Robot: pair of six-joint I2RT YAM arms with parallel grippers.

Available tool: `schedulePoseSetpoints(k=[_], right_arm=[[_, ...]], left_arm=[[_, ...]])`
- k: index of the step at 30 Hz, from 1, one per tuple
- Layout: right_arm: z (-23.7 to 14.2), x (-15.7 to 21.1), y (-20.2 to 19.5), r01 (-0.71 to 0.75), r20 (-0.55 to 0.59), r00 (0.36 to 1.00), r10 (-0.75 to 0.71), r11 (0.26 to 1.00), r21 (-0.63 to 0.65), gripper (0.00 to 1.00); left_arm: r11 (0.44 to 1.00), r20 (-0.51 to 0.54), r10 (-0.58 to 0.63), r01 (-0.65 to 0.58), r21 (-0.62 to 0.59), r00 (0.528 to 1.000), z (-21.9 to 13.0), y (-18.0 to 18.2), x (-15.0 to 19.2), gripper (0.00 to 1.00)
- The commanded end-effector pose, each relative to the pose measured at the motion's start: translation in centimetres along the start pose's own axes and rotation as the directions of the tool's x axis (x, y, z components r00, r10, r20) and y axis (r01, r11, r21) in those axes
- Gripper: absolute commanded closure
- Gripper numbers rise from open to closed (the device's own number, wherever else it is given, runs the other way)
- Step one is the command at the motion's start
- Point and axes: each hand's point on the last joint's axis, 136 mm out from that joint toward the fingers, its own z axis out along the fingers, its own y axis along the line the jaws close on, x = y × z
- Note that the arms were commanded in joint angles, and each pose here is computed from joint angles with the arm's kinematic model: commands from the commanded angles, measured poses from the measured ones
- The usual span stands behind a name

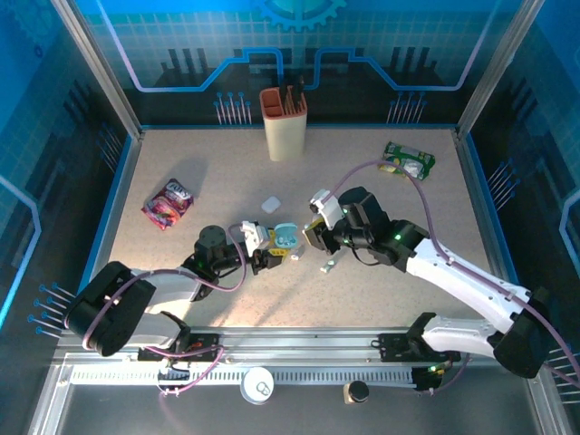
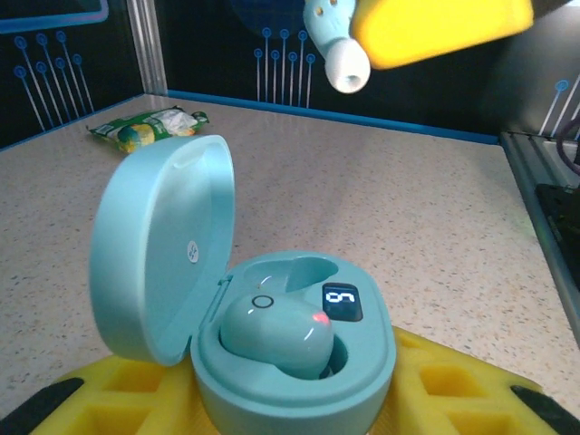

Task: Insert the wireless bluetooth earbuds into the charging case

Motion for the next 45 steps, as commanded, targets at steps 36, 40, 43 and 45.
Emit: schedulePoseSetpoints(k=[36, 40, 43, 45], right_arm=[[3.5, 1.5, 2.2, 0.091, -0.237, 0.965, -0.11, 0.992, -0.09, 0.67], [2.5, 0.6, 2.0, 0.058, -0.185, 0.98, -0.074, 0.994, -0.09, 0.65], [1.8, 0.1, 1.8, 0.026, -0.146, 0.988, -0.041, 0.994, -0.104, 0.65], [1.5, -0.1, 1.9, 0.013, -0.132, 0.991, -0.028, 0.993, -0.114, 0.65]], left_arm=[[0.996, 0.056, 0.058, -0.062, 0.071, 0.997, 0.1, -0.9, -2.1, 0.6], [0.996, 0.056, 0.054, -0.058, 0.066, 0.997, 0.2, -0.8, -1.9, 0.6], [0.997, 0.061, 0.046, -0.05, 0.066, 0.997, 0.2, -0.8, -1.8, 0.6], [0.997, 0.066, 0.042, -0.047, 0.068, 0.997, 0.2, -0.8, -1.8, 0.61]])
